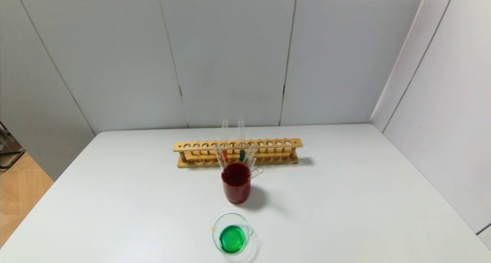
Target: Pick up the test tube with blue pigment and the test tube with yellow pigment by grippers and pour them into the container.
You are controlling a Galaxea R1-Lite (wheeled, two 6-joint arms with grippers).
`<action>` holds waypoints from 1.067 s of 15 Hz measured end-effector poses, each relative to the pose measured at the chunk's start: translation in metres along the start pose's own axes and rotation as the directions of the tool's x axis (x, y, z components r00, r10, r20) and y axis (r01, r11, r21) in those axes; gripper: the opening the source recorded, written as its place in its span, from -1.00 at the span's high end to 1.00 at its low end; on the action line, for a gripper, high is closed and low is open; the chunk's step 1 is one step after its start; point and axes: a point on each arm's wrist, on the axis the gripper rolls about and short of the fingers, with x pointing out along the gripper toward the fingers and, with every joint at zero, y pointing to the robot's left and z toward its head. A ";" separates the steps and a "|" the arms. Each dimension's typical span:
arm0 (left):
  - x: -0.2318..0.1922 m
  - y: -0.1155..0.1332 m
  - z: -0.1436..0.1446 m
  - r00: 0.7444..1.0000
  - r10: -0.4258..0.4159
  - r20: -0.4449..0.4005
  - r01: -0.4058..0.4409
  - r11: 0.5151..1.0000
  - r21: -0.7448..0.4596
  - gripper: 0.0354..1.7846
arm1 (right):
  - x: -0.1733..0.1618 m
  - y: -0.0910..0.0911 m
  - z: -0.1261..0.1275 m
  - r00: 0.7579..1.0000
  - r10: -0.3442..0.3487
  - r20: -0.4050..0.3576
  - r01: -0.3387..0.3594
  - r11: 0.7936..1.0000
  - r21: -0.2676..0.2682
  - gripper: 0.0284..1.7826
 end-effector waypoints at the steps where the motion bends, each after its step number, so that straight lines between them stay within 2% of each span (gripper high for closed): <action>1: -0.001 0.000 0.001 1.000 0.015 0.011 -0.015 1.000 -0.009 -0.96 | 0.000 0.000 0.000 1.000 0.000 0.000 0.000 1.000 0.000 -0.96; 3: 0.000 -0.001 -0.002 1.000 -0.019 -0.002 0.019 1.000 -0.002 -0.96 | 0.000 0.000 0.000 1.000 0.000 0.000 0.000 1.000 0.000 -0.96; 5: 0.001 -0.004 -0.005 0.991 -0.129 -0.025 0.129 0.992 0.001 -0.96 | 0.000 0.000 0.000 1.000 0.000 0.000 0.000 1.000 0.000 -0.96; 7: 0.002 -0.004 -0.005 0.958 -0.283 -0.052 0.284 0.959 0.005 -0.96 | 0.000 0.000 0.000 1.000 0.000 0.000 0.000 1.000 0.000 -0.96; 9: 0.005 0.001 -0.004 0.908 -0.413 -0.062 0.414 0.910 -0.002 -0.96 | 0.000 0.000 0.000 1.000 0.000 0.000 0.000 1.000 0.000 -0.96; 11: 0.009 0.004 -0.017 0.880 -0.468 -0.079 0.469 0.883 -0.006 -0.96 | 0.000 0.000 0.000 1.000 0.000 0.000 0.000 1.000 0.000 -0.96; 13: 0.011 0.008 -0.034 0.864 -0.500 -0.063 0.501 0.866 0.001 -0.96 | 0.000 0.000 0.000 1.000 0.000 0.000 0.000 1.000 0.000 -0.96; 15: 0.010 0.014 -0.056 0.859 -0.510 -0.038 0.511 0.858 0.047 -0.96 | 0.000 0.000 0.000 1.000 0.000 0.000 0.000 1.000 0.000 -0.96; 16: 0.011 0.017 -0.070 0.865 -0.499 -0.043 0.501 0.861 0.085 -0.96 | 0.000 0.000 0.000 1.000 0.000 0.000 0.000 1.000 0.000 -0.96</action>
